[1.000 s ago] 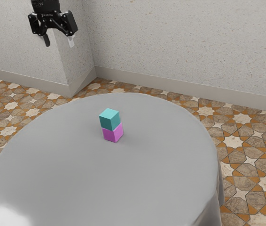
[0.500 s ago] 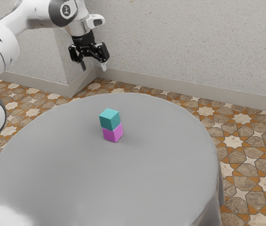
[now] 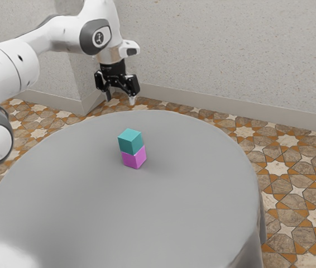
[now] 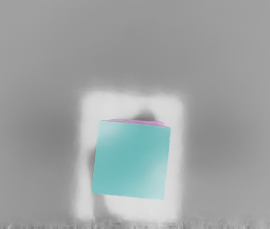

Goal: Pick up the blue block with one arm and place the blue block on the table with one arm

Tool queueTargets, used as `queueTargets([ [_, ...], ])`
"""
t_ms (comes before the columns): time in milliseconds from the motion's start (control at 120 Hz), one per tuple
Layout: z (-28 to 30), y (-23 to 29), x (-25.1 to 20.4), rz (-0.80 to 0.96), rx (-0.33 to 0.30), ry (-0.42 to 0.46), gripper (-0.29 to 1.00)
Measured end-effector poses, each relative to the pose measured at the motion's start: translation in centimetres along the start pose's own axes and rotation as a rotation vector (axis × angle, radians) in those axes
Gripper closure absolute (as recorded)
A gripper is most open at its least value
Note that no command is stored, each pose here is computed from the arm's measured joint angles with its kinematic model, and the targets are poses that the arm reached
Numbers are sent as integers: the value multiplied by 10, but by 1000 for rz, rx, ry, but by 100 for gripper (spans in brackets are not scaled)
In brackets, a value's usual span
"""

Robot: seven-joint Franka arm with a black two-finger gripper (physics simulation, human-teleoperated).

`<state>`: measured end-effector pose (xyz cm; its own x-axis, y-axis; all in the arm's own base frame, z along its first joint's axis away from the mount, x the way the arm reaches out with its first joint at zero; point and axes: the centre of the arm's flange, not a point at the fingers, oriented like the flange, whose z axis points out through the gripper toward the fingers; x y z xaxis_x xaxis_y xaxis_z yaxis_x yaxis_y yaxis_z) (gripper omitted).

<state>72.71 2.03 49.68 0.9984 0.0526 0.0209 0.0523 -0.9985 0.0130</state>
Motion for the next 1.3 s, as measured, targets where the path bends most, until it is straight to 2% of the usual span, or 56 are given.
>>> queueTargets([
  [100,37,2,-8,36,12,-40,0],
  [317,77,2,-19,98,27,-43,0],
  [500,91,10,-25,167,30,-16,0],
  [933,122,7,-5,237,23,3,0],
  [1300,155,2,0,263,12,-34,0],
])
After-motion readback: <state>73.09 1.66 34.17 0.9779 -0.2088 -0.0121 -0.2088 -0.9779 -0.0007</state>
